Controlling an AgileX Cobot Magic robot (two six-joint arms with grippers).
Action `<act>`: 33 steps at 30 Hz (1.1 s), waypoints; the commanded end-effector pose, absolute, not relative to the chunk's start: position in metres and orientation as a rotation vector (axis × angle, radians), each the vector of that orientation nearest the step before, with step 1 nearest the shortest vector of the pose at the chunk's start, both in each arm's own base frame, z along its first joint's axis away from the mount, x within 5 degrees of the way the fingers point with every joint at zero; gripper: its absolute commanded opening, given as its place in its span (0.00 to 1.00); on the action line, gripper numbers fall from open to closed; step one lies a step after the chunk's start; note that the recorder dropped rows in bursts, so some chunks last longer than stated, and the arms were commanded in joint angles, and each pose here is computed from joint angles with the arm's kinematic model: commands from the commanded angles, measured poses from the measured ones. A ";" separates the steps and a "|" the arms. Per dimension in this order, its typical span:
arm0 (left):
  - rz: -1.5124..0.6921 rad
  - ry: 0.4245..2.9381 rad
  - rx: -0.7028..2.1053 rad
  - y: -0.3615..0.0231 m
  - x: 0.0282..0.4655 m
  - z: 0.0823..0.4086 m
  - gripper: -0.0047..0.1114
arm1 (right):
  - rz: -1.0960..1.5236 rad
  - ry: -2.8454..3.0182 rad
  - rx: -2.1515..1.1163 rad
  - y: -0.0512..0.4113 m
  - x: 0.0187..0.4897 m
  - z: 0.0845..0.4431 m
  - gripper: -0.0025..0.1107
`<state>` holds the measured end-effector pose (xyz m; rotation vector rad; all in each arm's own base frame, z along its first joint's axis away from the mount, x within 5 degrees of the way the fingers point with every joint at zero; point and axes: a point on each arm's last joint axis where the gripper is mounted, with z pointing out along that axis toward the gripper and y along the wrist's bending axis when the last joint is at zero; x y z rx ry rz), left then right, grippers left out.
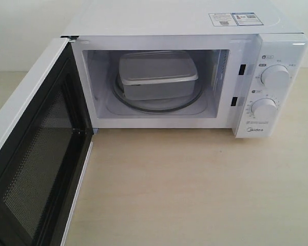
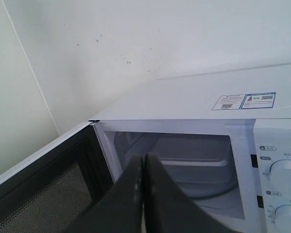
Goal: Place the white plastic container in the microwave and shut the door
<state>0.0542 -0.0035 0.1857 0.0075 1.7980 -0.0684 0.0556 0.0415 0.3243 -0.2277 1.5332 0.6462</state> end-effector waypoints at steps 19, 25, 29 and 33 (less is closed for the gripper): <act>-0.072 1.799 -0.001 -0.003 0.054 0.185 0.08 | 0.642 1.525 -0.233 0.041 0.053 0.323 0.02; -0.072 1.799 -0.001 -0.003 0.054 0.185 0.08 | 0.634 1.500 -0.230 0.039 0.049 0.325 0.02; -0.072 1.799 -0.001 -0.003 0.054 0.185 0.08 | 0.601 1.426 -0.226 0.034 0.036 0.329 0.02; -0.072 1.799 -0.001 -0.003 0.054 0.185 0.08 | 0.477 1.347 -0.282 0.028 0.017 0.328 0.02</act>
